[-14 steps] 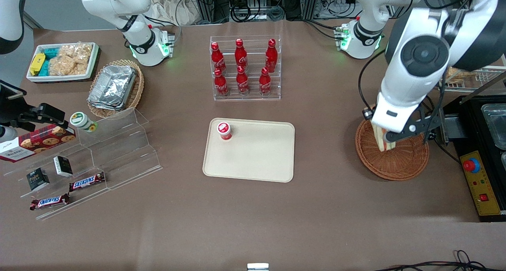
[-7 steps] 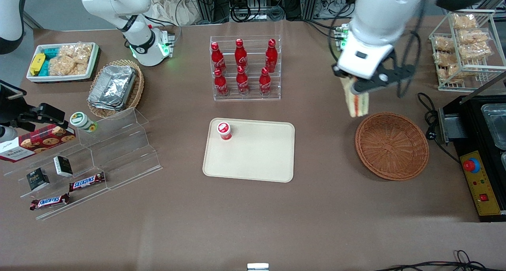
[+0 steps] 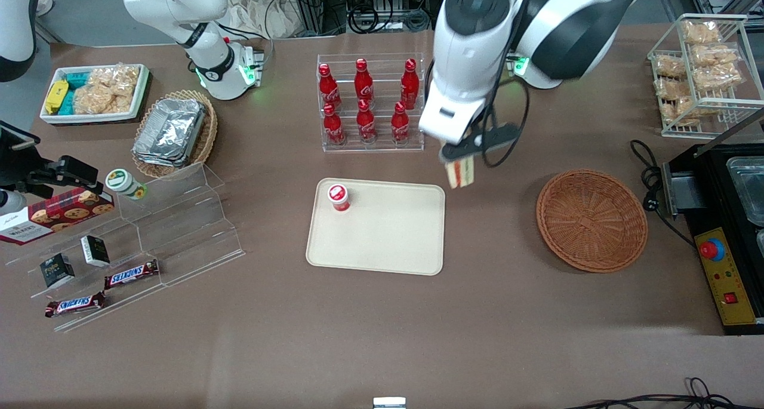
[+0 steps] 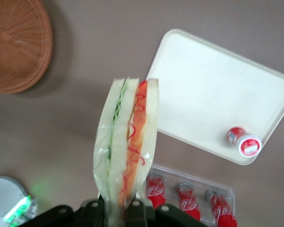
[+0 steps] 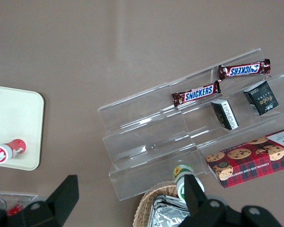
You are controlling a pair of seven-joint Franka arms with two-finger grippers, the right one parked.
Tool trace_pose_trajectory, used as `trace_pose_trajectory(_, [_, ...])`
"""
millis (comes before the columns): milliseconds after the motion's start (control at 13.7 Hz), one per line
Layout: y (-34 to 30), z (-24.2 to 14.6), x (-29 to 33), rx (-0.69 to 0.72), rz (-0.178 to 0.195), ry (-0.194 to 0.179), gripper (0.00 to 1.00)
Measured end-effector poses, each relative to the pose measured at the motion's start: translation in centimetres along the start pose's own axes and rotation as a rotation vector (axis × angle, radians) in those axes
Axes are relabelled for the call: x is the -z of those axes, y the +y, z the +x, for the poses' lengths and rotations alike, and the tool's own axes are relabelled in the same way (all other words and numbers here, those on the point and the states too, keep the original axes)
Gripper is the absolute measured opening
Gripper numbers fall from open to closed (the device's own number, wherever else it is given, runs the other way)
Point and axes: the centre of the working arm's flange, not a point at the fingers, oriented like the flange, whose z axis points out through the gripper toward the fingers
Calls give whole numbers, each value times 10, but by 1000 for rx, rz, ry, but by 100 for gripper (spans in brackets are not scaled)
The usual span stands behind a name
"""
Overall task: Place sandwich from basket to tray
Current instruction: 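Lift the sandwich and carry it toward the cream tray, then lower the held sandwich onto the tray beside the can and release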
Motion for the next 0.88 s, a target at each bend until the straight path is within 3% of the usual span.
trace_pose_trajectory(438, [54, 58, -165, 46, 18, -15, 15])
trace_pose_trajectory(583, [62, 68, -206, 50, 14, -24, 15])
trace_pose_trajectory(875, [76, 71, -266, 51, 20, -6, 15])
